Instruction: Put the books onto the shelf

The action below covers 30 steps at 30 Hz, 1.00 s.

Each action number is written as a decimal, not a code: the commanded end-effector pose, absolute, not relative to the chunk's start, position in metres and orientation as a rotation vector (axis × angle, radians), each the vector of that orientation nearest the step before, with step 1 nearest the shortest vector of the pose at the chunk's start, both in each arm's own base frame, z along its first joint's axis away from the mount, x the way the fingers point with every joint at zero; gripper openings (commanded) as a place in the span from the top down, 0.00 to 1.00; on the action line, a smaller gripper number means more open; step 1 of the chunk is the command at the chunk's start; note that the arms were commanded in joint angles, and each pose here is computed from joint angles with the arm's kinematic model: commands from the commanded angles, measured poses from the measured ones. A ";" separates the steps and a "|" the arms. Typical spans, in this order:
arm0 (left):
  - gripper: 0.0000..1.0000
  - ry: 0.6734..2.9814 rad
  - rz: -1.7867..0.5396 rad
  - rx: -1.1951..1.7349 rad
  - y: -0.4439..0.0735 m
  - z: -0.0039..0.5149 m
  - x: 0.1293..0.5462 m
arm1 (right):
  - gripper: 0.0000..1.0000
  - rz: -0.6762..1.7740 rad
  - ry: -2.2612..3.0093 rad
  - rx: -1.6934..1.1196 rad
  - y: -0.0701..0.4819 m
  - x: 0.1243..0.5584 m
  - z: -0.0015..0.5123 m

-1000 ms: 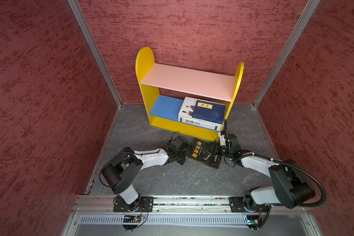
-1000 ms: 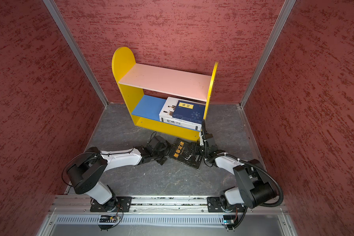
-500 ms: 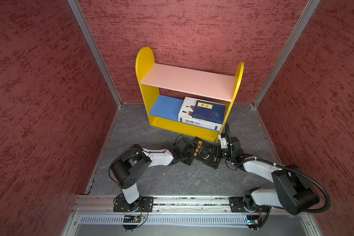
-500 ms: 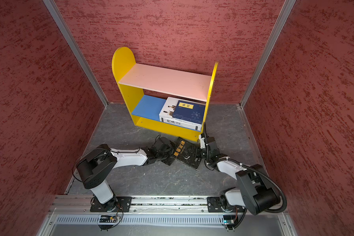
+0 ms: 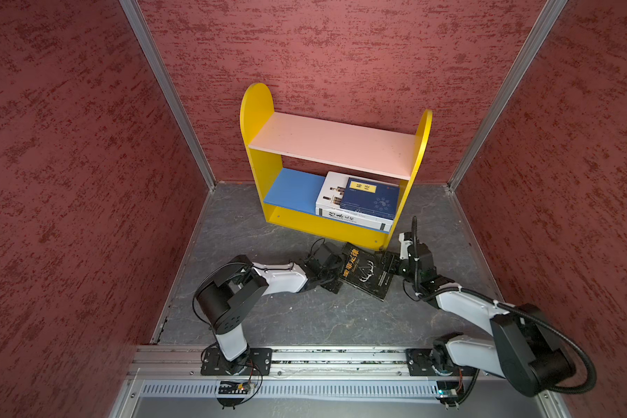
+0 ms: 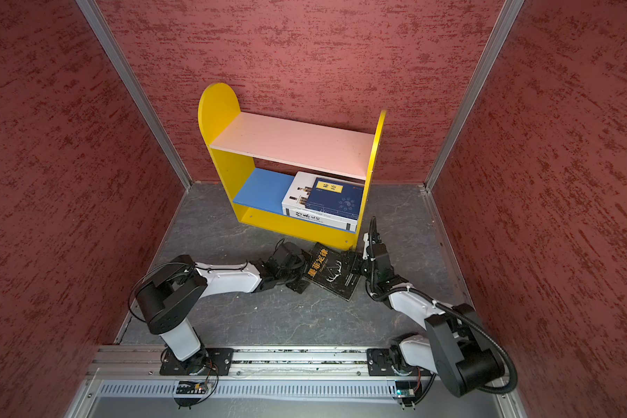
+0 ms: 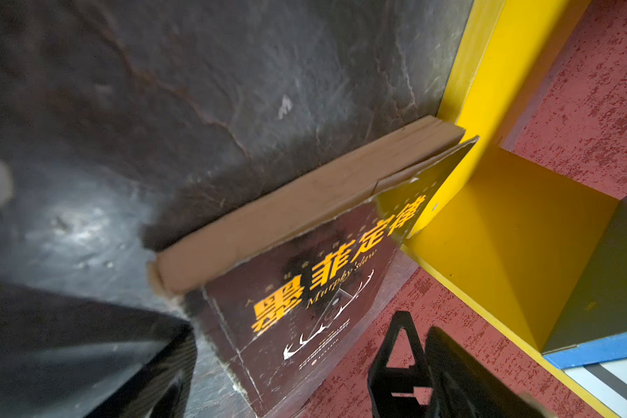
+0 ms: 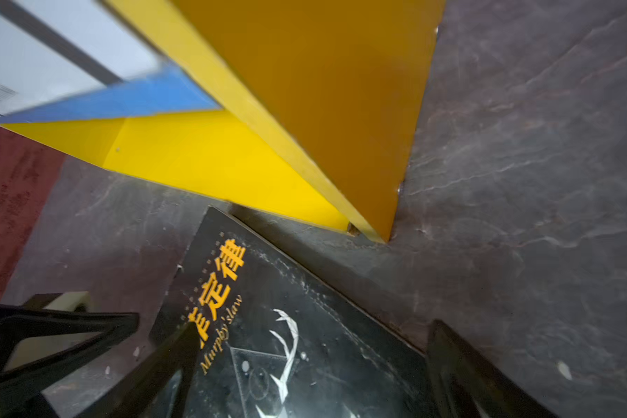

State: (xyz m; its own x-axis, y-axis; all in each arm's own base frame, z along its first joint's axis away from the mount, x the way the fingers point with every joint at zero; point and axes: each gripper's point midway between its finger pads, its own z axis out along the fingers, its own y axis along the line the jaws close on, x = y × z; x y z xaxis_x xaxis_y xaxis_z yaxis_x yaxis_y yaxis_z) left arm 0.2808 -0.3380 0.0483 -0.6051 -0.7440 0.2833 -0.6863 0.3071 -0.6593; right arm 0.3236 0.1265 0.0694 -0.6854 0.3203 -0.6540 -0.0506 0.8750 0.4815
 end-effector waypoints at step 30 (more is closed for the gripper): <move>0.02 2.558 -0.914 -1.278 -0.285 0.026 0.282 | 0.01 0.868 2.379 0.175 0.150 0.277 0.046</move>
State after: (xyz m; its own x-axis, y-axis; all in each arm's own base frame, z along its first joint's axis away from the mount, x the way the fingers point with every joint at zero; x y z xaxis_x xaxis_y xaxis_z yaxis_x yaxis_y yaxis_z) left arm 0.2925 -0.3061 0.0476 -0.6270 -0.7519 0.2037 -0.6561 0.3686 -0.6585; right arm 0.2813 0.1595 0.0573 -0.8059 0.2917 -0.5152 -0.1445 0.7471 0.6488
